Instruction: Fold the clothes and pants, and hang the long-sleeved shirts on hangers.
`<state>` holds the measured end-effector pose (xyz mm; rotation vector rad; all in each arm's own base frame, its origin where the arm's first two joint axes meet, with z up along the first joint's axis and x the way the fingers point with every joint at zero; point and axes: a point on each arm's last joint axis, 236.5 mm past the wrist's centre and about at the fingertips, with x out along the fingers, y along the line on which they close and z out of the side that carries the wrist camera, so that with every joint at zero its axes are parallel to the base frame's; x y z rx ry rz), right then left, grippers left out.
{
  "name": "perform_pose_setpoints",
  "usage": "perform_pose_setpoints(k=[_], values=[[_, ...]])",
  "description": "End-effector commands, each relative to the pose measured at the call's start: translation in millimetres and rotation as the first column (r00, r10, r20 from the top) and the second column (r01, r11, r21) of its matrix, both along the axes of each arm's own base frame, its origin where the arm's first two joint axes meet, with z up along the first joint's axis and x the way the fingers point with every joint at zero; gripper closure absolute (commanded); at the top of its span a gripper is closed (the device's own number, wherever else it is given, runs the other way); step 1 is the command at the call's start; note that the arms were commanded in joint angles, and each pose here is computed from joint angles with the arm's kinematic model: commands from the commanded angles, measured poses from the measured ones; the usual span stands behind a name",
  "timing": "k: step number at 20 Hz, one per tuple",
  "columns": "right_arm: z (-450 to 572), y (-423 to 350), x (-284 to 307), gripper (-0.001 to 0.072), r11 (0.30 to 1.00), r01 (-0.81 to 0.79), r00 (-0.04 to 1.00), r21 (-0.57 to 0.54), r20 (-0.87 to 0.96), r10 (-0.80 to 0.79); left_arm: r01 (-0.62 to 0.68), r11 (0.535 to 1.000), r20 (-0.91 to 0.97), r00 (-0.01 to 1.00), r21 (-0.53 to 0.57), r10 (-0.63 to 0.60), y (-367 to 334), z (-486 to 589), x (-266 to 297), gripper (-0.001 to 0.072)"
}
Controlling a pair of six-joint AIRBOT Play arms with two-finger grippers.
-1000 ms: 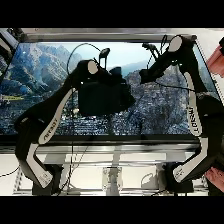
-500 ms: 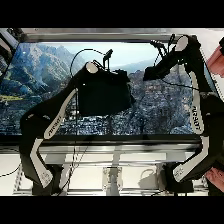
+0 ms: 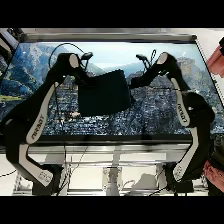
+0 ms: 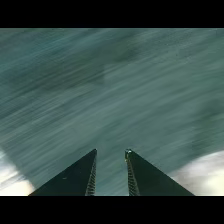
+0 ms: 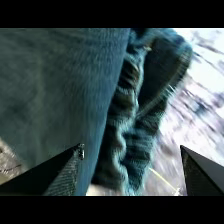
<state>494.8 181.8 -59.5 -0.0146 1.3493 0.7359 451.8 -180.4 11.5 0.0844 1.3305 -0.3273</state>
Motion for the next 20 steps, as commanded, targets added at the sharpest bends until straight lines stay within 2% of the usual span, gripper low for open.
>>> perform_pose_setpoints(k=[1,3,5,7,8,9,10,13,17,20], values=[[-35.8,32.7,-5.4,0.0019,0.996,-0.085,0.996,0.008,0.001,0.085,-0.055,0.973,-0.011,0.998,0.222,0.059,72.7,-3.7,-27.0,0.0474],[-37.1,51.5,-6.9,0.0020,0.991,-0.135,0.990,0.001,0.040,0.135,-0.059,0.972,-0.030,0.997,0.227,0.067,85.0,-20.6,-49.6,0.0473],[-38.4,61.1,1.7,0.0045,0.994,-0.111,0.990,-0.017,0.082,0.112,-0.072,0.972,-0.033,0.996,0.226,0.081,93.6,-32.7,-69.4,0.0473],[-39.1,62.2,5.5,0.0205,0.997,-0.071,0.994,-0.023,0.083,0.073,-0.076,0.970,-0.050,0.995,0.231,0.090,99.8,-39.1,-88.0,0.0473],[-39.1,62.0,4.4,0.0331,0.998,-0.065,0.995,-0.023,0.074,0.066,-0.074,0.969,-0.058,0.994,0.234,0.090,102.0,-40.8,-95.8,0.0473],[-39.9,59.4,2.9,0.0574,0.998,-0.064,0.996,-0.029,0.065,0.066,-0.073,0.969,-0.062,0.994,0.235,0.089,103.5,-41.2,-100.9,0.0474],[-41.7,52.4,3.0,0.0688,0.998,-0.050,0.997,-0.048,0.054,0.052,-0.073,0.969,-0.063,0.994,0.235,0.090,104.5,-40.7,-104.6,0.0473],[-39.8,13.3,2.8,0.0696,0.991,0.010,1.000,-0.134,-0.001,-0.010,-0.075,0.970,-0.050,0.995,0.231,0.089,105.0,-35.3,-106.2,0.0474],[-3.3,-83.2,4.9,0.0697,0.957,0.132,0.989,-0.259,-0.030,-0.144,-0.076,0.970,-0.046,0.995,0.230,0.089,105.0,-33.7,-106.1,0.0473],[23.0,-192.6,-14.9,0.0697,0.861,0.301,0.933,-0.410,-0.061,-0.355,-0.075,0.970,-0.049,0.995,0.231,0.089,105.3,-33.9,-106.8,0.0474]])
